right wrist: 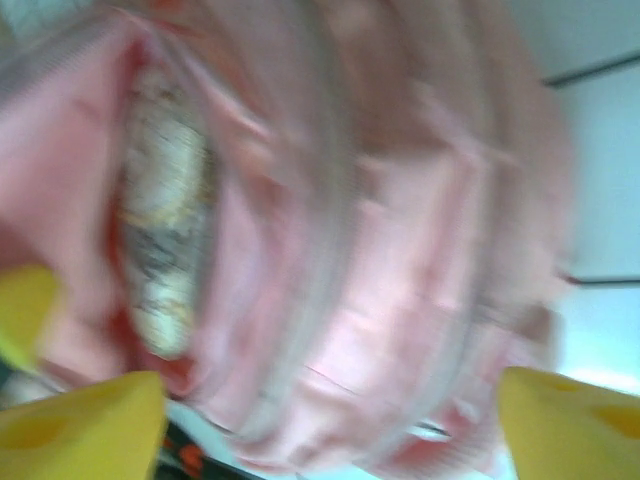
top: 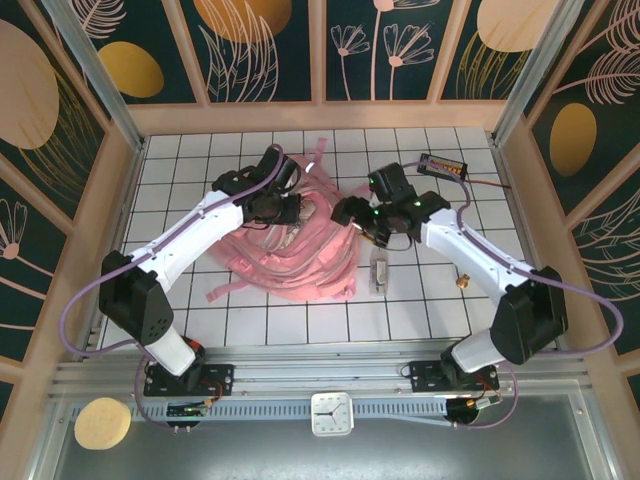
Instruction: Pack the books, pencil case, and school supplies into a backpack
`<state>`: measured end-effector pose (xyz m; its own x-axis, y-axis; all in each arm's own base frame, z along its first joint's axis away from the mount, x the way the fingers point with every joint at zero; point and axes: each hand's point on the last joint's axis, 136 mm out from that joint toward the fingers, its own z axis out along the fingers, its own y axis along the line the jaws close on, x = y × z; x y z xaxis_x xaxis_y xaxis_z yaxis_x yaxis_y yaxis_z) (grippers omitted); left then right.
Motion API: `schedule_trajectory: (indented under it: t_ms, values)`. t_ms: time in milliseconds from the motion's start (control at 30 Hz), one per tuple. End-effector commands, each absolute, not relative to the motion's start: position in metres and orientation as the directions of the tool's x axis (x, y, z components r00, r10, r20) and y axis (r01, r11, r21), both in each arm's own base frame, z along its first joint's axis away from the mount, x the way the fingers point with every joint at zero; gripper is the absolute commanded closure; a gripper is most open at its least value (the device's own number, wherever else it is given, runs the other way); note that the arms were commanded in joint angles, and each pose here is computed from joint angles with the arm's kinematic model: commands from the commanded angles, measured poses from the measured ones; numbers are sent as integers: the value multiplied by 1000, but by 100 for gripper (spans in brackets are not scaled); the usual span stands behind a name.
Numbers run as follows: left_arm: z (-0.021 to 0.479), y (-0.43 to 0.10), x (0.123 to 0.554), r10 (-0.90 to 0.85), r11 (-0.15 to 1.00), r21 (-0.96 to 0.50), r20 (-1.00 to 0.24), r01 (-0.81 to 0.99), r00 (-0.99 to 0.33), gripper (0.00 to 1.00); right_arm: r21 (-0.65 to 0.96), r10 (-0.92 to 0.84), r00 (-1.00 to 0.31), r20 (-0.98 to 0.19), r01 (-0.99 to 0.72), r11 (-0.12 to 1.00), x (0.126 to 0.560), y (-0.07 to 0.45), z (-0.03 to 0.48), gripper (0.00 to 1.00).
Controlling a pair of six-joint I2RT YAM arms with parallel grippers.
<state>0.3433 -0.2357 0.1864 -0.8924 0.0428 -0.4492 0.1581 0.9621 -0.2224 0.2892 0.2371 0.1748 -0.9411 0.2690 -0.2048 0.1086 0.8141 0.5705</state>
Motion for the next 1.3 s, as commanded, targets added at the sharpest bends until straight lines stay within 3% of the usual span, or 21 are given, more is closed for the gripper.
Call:
schedule_trajectory:
  t_ms: [0,233,433,567,900,1267]
  values:
    - [220,-222,350,23,965,-214,-517,155,-856,100,362,191,-955,-228,99,927,249,182,158,1]
    - [221,-227,345,13,949,-265,-504,169,-864,100,202,165,-973,-163,131,971,228,150,101,1]
    - [219,-229,338,-8,939,-302,-495,164,-869,100,98,155,-972,-176,140,985,250,137,71,11]
    - [218,-228,335,-16,937,-311,-491,158,-871,100,85,123,-981,-152,111,990,261,145,51,16]
    - [219,-228,333,-24,933,-324,-491,157,-871,100,84,83,-990,-115,73,994,280,166,24,17]
    - [214,-230,330,-27,929,-336,-484,157,-875,100,86,81,-992,-93,73,994,279,171,14,46]
